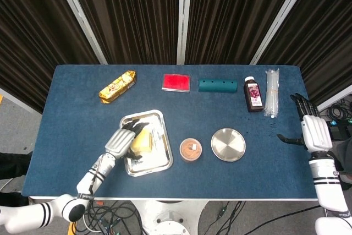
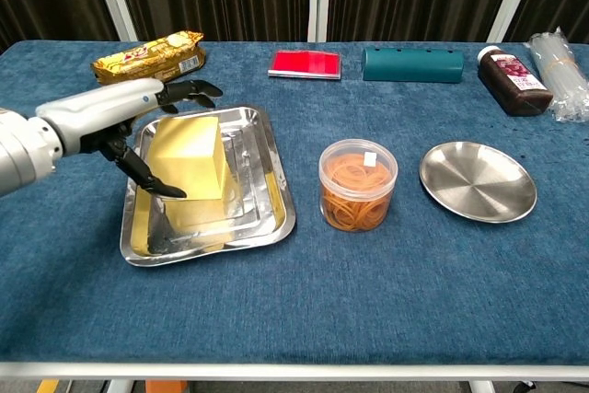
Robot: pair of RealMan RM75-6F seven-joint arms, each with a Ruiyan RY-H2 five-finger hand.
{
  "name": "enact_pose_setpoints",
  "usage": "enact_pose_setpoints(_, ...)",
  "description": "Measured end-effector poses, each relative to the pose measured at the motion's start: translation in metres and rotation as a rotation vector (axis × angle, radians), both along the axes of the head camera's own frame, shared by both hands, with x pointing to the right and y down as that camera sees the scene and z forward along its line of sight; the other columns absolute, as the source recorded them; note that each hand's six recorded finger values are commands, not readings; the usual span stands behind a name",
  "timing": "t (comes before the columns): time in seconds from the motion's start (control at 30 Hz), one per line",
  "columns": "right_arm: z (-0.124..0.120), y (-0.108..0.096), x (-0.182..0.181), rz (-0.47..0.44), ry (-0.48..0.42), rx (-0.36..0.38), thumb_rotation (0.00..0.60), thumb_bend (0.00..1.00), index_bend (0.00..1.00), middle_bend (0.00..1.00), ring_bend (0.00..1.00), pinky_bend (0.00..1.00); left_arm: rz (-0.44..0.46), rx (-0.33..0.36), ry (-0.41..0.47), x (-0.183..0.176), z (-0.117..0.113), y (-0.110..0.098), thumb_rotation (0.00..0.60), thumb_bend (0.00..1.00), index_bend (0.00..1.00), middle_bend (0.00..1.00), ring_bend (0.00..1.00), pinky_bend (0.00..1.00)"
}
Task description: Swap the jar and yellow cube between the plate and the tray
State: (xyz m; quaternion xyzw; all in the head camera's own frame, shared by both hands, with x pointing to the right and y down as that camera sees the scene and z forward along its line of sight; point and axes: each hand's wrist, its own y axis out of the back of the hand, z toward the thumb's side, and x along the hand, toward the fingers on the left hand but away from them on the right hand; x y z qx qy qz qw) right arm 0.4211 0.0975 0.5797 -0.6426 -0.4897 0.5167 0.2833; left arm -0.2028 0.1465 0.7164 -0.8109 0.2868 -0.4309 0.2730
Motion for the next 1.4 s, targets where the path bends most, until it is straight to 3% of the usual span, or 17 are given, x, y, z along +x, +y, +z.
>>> enact_pose_setpoints(0.2, 0.001, 0.003, 0.007, 0.016, -0.008, 0.006, 0.6, 0.05, 0.0, 0.0, 0.0, 0.02, -0.004, 0.023, 0.002, 0.003, 0.007, -0.006, 0.6, 0.22, 0.16, 0.32, 0.23, 0.36)
enact_pose_setpoints(0.4, 0.003, 0.007, 0.012, 0.026, -0.01, 0.005, 0.6, 0.05, 0.0, 0.0, 0.0, 0.02, -0.006, 0.067, 0.017, 0.013, 0.001, -0.022, 0.6, 0.24, 0.2, 0.38, 0.28, 0.41)
enact_pose_setpoints(0.73, -0.009, 0.013, 0.031, 0.1, -0.027, 0.07, 0.6, 0.08, 0.0, 0.01, 0.0, 0.02, 0.072, 0.158, 0.057, 0.067, -0.013, -0.09, 0.6, 0.24, 0.2, 0.38, 0.28, 0.41)
enact_pose_setpoints(0.97, -0.02, 0.02, 0.053, 0.195, -0.056, 0.125, 0.6, 0.12, 0.0, 0.01, 0.0, 0.02, 0.108, 0.149, 0.094, 0.113, 0.002, -0.112, 0.6, 0.24, 0.21, 0.38, 0.28, 0.41)
enact_pose_setpoints(1.17, -0.015, 0.026, 0.063, 0.221, -0.06, 0.109, 0.6, 0.12, 0.0, 0.01, 0.0, 0.02, 0.103, 0.116, 0.141, 0.14, 0.019, -0.11, 0.6, 0.23, 0.19, 0.32, 0.23, 0.37)
enact_pose_setpoints(1.4, -0.012, 0.024, 0.062, 0.22, -0.068, 0.104, 0.6, 0.12, 0.0, 0.01, 0.0, 0.02, 0.114, 0.083, 0.14, 0.145, 0.039, -0.103, 0.6, 0.07, 0.12, 0.08, 0.04, 0.19)
